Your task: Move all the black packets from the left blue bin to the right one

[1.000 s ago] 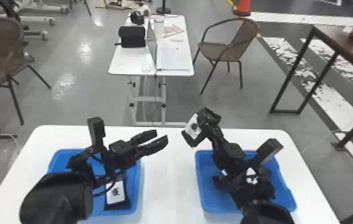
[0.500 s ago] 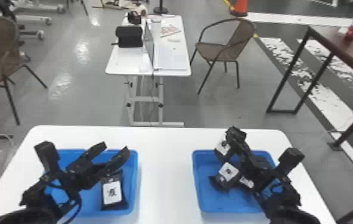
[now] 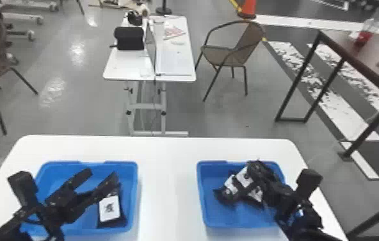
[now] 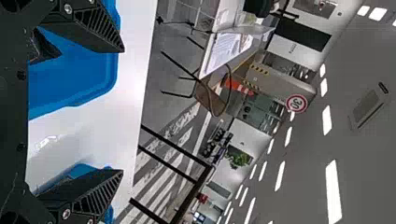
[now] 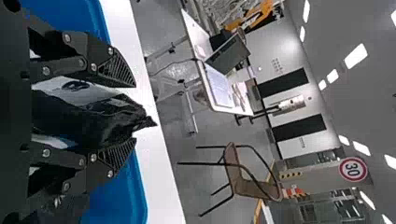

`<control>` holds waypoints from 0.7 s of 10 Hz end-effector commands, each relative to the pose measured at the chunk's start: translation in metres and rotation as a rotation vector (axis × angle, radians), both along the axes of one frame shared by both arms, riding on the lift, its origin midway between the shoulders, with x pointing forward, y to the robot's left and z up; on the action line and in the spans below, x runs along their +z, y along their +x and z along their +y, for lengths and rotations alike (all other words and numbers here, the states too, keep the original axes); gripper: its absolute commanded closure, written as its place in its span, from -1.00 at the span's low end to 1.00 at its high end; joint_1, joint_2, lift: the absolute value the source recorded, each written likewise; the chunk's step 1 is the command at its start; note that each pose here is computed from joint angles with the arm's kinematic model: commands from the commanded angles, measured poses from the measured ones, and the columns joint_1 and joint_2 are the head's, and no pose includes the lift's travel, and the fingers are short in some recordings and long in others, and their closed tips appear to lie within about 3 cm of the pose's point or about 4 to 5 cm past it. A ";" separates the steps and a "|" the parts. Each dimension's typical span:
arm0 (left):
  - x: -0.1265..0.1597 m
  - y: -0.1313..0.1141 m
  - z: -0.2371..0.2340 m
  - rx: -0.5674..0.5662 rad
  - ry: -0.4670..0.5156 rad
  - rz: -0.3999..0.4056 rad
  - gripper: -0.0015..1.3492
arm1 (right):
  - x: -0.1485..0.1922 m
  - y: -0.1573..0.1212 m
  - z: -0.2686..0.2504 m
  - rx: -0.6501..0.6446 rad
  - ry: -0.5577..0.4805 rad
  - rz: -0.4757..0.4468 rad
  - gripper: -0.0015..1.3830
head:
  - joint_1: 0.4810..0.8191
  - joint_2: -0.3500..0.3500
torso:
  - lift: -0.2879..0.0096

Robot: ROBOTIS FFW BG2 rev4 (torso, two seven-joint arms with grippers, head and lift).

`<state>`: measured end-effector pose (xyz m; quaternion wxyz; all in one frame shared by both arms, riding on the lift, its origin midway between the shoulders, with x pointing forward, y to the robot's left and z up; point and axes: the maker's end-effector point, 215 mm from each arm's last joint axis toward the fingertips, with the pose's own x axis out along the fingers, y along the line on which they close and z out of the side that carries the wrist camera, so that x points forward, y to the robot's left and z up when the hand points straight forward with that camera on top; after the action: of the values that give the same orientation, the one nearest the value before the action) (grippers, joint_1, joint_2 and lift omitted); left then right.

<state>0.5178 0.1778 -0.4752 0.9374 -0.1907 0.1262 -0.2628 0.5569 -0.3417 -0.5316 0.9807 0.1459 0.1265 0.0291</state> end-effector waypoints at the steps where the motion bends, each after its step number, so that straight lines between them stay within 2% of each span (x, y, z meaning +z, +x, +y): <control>1: -0.009 -0.002 0.013 0.035 0.065 0.028 -0.82 | 0.040 -0.003 -0.018 -0.054 -0.127 -0.103 -0.85 | 0.27 -0.46 | 0.94; 3: -0.055 -0.018 0.032 0.125 0.112 0.198 -0.82 | 0.099 -0.025 -0.023 -0.166 -0.162 -0.245 -0.72 | 0.27 -0.50 | 0.94; 4: -0.074 -0.024 0.040 0.127 0.159 0.272 -0.83 | 0.113 -0.034 -0.019 -0.180 -0.137 -0.279 -0.72 | 0.27 -0.49 | 0.94; 7: -0.096 -0.012 0.074 0.087 0.350 0.403 -0.81 | 0.131 -0.043 -0.007 -0.184 -0.052 -0.331 -0.72 | 0.27 -0.40 | 0.94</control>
<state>0.5035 0.2434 -0.5662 0.9269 -0.0955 0.3287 -0.1543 0.5144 -0.3508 -0.4028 0.9913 0.1169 -0.0460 -0.0394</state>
